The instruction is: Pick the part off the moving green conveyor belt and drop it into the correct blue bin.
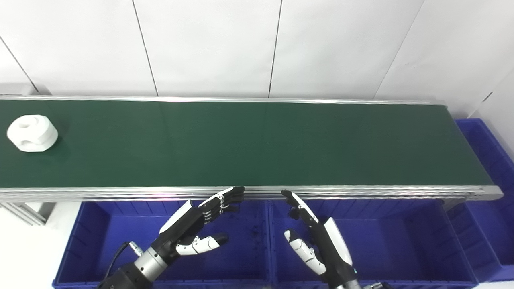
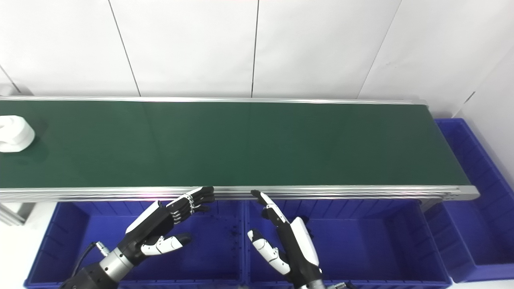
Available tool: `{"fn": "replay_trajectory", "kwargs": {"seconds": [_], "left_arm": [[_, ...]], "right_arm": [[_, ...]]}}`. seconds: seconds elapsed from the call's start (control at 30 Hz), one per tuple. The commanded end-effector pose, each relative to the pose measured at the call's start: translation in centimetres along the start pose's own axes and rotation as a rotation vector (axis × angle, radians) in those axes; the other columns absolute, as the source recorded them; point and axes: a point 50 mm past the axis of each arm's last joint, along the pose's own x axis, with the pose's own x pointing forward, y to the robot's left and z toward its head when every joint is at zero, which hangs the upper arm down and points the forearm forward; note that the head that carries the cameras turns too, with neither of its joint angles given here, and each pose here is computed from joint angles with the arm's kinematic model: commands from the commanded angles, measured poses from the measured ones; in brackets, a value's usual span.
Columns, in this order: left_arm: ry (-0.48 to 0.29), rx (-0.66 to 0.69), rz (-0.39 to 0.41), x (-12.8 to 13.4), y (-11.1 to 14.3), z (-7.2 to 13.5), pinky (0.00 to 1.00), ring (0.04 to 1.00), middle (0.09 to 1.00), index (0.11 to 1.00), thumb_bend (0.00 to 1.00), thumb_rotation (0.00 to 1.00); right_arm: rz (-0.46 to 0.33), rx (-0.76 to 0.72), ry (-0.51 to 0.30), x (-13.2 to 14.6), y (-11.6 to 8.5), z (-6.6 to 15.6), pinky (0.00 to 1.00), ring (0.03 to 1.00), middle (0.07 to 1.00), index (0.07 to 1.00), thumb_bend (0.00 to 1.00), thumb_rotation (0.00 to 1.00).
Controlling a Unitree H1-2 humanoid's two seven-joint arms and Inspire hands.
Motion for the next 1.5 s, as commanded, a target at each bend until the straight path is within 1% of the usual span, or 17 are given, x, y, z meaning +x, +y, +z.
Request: {"fn": "replay_trajectory", "kwargs": {"seconds": [0.0,0.33,0.47,0.77,0.97,1.2,1.33,1.37,1.47], "left_arm": [[-0.065,0.025,0.009,0.4,0.5,1.1,0.86,0.911,0.934,0.913,0.45,0.61],[-0.066,0.029,0.006,0.5,0.5,1.1,0.86,0.911,0.935,0.915,0.46,0.64],[-0.067,0.023,0.009,0.4,0.4,1.1,0.85,0.906,0.93,0.91,0.45,0.61],[-0.068,0.027,0.005,0.4,0.4,1.2,0.85,0.906,0.931,0.913,0.44,0.61],[-0.067,0.027,0.009,0.4,0.4,1.2,0.85,0.907,0.93,0.909,0.46,0.62],[-0.067,0.026,0.004,0.4,0.4,1.1,0.85,0.908,0.933,0.913,0.45,0.62],[-0.056,0.026,0.005,0.4,0.2,0.8,0.85,0.905,0.931,0.912,0.45,0.61],[-0.05,0.021,0.003,0.4,0.0,0.7,0.85,0.904,0.929,0.912,0.44,0.6],[-0.023,0.008,-0.005,0.4,-0.6,-0.1,0.85,0.904,0.93,0.914,0.43,0.58]], "right_arm": [[-0.017,0.003,-0.06,0.2,-0.3,0.9,0.87,0.907,0.935,0.925,0.48,1.0],[-0.015,0.001,-0.057,0.2,-0.3,1.0,0.86,0.908,0.934,0.927,0.48,1.0],[-0.016,-0.001,-0.06,0.2,-0.3,1.0,0.86,0.906,0.933,0.924,0.47,1.0],[-0.013,0.002,-0.056,0.1,-0.3,1.0,0.87,0.908,0.936,0.925,0.46,1.0],[-0.014,0.001,-0.055,0.1,-0.3,1.0,0.86,0.906,0.935,0.924,0.45,1.0],[-0.014,-0.001,-0.054,0.0,-0.2,1.0,0.86,0.903,0.932,0.923,0.45,1.0],[-0.012,0.004,-0.053,-0.1,-0.2,0.7,0.87,0.907,0.934,0.924,0.46,1.0],[-0.006,0.004,-0.054,-0.2,-0.2,0.4,0.87,0.91,0.936,0.927,0.45,1.0],[0.001,0.004,-0.05,-0.6,-0.1,-0.5,0.87,0.908,0.933,0.927,0.43,1.0]]}}
